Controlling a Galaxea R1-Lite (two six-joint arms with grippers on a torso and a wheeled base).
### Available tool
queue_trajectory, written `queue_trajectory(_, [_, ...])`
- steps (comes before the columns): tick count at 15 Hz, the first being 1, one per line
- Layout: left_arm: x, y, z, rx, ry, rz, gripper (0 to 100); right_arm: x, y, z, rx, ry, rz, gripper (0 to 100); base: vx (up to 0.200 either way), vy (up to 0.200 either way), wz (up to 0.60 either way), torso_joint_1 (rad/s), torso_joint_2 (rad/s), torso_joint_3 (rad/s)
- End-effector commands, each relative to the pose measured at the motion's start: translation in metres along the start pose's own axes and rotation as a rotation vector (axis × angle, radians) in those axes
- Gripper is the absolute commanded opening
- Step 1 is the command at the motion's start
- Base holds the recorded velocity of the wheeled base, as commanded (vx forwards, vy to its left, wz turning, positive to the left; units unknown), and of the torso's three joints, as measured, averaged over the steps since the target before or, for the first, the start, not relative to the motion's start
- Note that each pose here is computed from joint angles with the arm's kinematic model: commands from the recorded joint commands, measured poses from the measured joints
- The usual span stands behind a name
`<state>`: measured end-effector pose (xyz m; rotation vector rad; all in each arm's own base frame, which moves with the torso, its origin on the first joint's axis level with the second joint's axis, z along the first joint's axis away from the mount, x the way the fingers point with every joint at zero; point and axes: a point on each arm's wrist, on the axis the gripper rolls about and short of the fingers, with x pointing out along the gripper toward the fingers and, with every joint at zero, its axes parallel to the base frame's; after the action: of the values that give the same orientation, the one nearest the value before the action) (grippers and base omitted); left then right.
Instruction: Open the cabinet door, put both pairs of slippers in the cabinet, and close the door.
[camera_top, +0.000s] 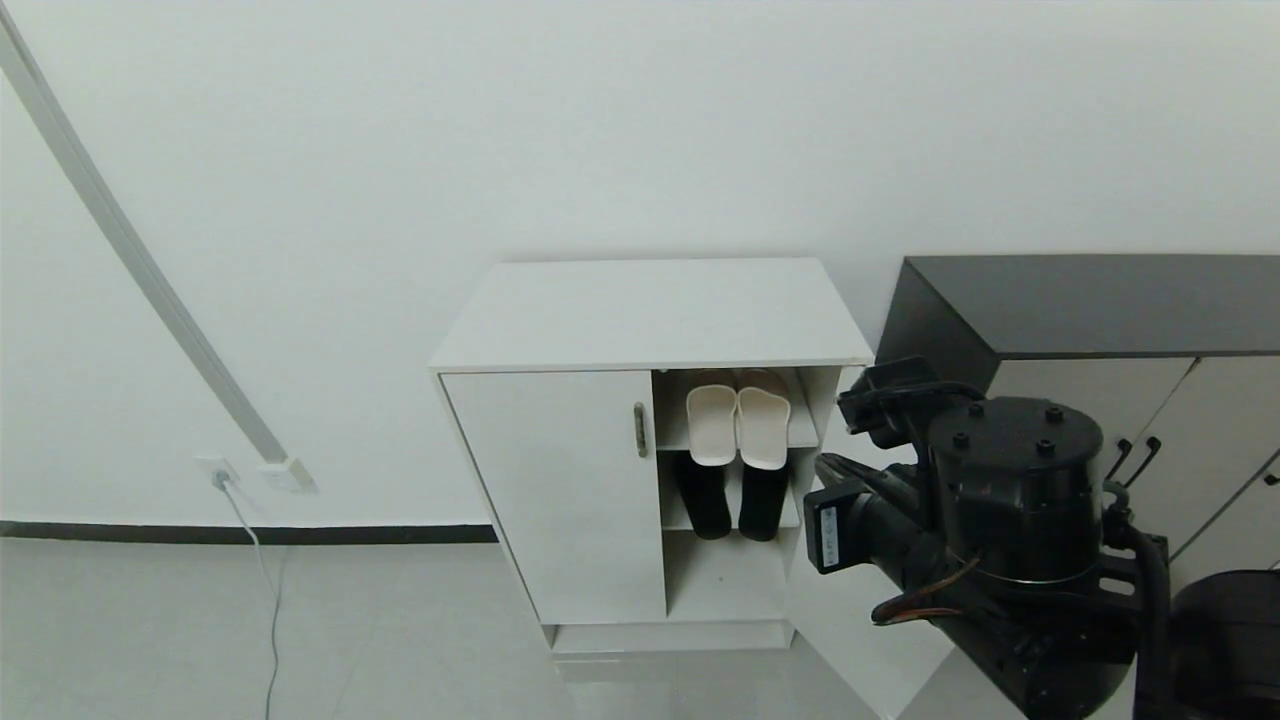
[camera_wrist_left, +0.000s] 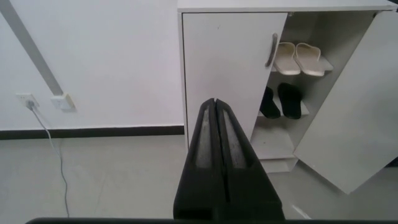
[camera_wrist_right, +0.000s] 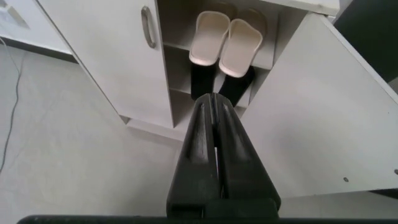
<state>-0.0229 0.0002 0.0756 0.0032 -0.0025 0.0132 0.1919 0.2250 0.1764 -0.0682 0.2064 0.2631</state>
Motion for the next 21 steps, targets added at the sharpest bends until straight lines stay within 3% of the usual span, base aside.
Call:
queue_trajectory(1, [0.000, 0.000, 0.000, 0.000, 0.001, 0.001, 0, 0.002, -0.002, 0.000, 0.002, 0.002, 0.003, 0, 0.000, 0.000, -0.60, 0.007, 0.00, 0.002])
queue_trajectory(5, [0.000, 0.000, 0.000, 0.000, 0.001, 0.001, 0, 0.005, -0.006, 0.000, 0.004, 0.004, -0.010, 0, 0.000, 0.000, -0.60, 0.005, 0.00, -0.002])
queue_trajectory(10, [0.000, 0.000, 0.000, 0.000, 0.001, 0.001, 0, 0.008, -0.009, -0.001, 0.004, 0.009, -0.025, 0, 0.000, 0.000, 0.00, 0.000, 0.00, 0.000])
queue_trajectory(14, [0.000, 0.000, 0.000, 0.000, 0.001, -0.001, 0, 0.023, -0.018, -0.007, -0.013, 0.035, -0.070, 0, -0.200, 0.000, 0.00, 0.004, 0.00, 0.002])
queue_trajectory(16, [0.000, 0.000, 0.000, 0.001, 0.001, -0.002, 0, 0.045, -0.030, -0.005, 0.006, 0.044, -0.086, 0, -0.200, 0.000, 0.00, -0.007, 0.00, 0.002])
queue_trajectory(21, [0.000, 0.000, 0.000, 0.001, 0.001, -0.001, 0, 0.126, -0.086, 0.010, 0.074, 0.042, -0.176, 0, 0.000, 0.000, 0.00, 0.000, 0.00, 0.000])
